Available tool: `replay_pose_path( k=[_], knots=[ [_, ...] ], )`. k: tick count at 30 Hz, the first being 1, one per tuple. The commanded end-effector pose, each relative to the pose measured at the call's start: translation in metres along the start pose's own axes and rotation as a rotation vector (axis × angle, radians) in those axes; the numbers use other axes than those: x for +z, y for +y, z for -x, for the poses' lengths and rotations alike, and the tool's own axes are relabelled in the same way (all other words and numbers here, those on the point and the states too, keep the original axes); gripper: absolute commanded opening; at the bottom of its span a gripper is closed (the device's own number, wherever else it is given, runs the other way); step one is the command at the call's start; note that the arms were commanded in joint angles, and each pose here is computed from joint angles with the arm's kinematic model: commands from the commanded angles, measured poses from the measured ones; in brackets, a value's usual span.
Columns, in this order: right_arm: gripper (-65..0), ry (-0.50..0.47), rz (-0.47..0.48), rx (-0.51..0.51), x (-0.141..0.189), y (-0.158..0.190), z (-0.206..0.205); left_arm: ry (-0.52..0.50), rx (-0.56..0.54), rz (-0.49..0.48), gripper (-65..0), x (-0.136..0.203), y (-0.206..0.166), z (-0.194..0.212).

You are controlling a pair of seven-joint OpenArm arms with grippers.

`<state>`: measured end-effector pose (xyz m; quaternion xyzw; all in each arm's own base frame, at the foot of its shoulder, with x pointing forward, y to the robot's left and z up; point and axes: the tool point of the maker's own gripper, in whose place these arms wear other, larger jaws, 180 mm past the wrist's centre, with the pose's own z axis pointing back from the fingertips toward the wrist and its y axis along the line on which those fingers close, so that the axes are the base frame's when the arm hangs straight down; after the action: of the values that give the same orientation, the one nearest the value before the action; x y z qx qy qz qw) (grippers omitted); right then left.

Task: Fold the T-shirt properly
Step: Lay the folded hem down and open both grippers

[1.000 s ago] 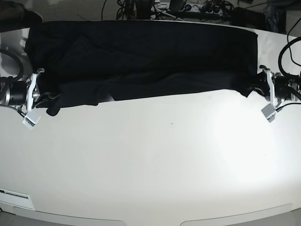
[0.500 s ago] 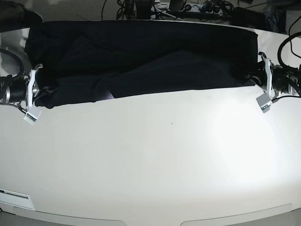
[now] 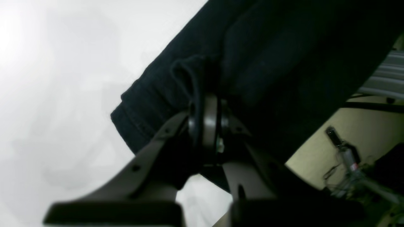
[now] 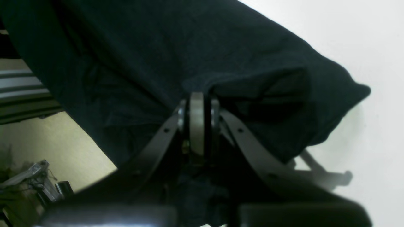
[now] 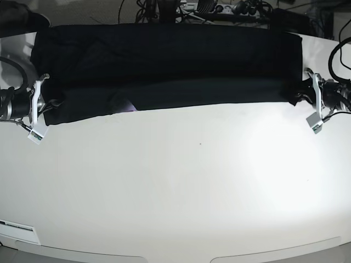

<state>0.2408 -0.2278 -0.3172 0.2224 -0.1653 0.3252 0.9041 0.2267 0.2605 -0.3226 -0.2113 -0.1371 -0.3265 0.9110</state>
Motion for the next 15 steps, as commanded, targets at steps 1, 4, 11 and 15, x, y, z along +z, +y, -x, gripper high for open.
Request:
replay_pose_path(
  k=[1, 4, 11, 15],
  knots=[
    [-60.9, -0.010, 0.034, 0.021, 0.012, -0.006, -0.007, -0.008, -0.011, -0.001, -63.0, 0.010, 0.001, -0.004],
    [-45.1, -0.003, 0.033, 0.020, 0.012, -0.006, -0.005, -0.023, 0.032, 0.105, -43.2, 0.006, -0.019, 0.001],
    [-34.5, -0.061, -0.006, 0.015, 0.012, 0.001, -0.016, 0.004, 0.057, 0.142, -37.4, 0.000, -0.028, 0.014],
    [-44.4, -0.177, -0.068, 0.009, 0.011, 0.013, -0.037, 0.005, 0.056, 0.139, -37.5, 0.001, -0.027, 0.014]
  ],
)
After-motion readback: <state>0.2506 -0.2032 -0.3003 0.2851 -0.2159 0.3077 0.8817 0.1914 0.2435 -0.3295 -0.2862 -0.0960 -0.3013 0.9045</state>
